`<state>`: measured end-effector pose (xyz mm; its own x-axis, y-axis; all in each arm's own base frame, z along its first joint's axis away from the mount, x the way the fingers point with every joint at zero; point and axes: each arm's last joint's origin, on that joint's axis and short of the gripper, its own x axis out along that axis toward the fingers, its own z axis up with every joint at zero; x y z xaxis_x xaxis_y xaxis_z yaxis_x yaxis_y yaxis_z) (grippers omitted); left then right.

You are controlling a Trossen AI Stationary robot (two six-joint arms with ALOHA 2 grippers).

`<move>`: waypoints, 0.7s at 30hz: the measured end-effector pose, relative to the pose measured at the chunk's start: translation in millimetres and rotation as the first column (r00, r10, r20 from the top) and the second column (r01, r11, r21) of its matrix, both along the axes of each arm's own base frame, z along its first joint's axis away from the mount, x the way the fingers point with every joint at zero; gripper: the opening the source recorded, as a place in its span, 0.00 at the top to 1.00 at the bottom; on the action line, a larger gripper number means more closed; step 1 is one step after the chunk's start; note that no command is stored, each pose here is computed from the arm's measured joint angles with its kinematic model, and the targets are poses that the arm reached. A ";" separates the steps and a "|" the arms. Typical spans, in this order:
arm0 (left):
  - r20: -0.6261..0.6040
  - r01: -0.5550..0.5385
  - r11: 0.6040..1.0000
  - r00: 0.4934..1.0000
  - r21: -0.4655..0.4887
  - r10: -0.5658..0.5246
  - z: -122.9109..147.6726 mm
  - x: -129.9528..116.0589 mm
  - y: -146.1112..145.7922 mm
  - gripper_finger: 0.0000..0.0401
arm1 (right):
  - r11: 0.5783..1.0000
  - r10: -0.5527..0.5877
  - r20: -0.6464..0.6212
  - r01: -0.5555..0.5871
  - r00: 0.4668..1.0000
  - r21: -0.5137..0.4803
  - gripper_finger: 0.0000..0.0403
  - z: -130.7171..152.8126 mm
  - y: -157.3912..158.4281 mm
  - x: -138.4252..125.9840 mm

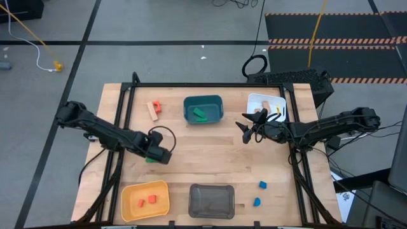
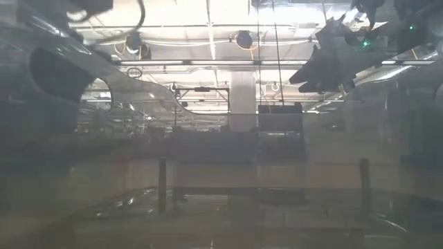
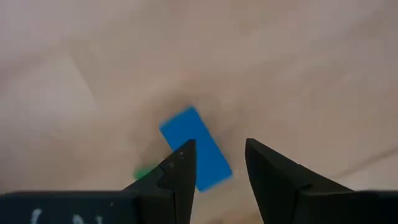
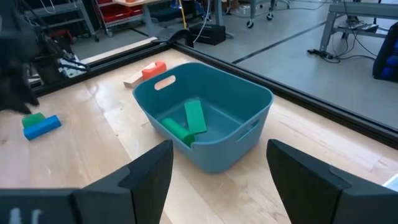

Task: Sort & place blocks by color
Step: Put the top left blue block into the black bin

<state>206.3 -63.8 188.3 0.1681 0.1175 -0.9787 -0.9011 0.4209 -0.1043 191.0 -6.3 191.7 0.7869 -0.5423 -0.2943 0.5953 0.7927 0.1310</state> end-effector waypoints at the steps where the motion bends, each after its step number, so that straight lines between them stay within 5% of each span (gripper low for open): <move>1: -0.006 0.000 0.999 1.000 -0.033 0.000 -4.9 -1.1 0.2 0.64 | 1.000 0.000 0.000 0.000 1.000 0.000 0.38 0.0 0.0 0.0; 5: -0.007 -0.014 0.995 1.000 -0.103 0.013 -20.4 -5.7 -0.5 0.58 | 1.000 0.000 0.000 0.000 1.000 0.000 0.38 0.0 0.0 0.0; 11: 0.022 -0.030 0.996 0.999 -0.088 0.032 -33.1 -9.3 1.5 0.46 | 1.000 0.000 0.000 0.000 1.000 0.000 0.38 0.0 0.1 0.0; 21: 0.035 -0.080 0.996 0.996 -0.026 0.081 -39.0 -14.5 4.6 0.49 | 1.000 0.000 0.000 0.000 1.000 0.000 0.38 0.0 0.0 0.0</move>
<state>191.8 -59.2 149.3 0.1943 0.1081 -0.9750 -0.9273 0.3444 -0.1466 191.0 -6.2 191.7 0.7870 -0.5423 -0.2941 0.5953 0.7927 0.1311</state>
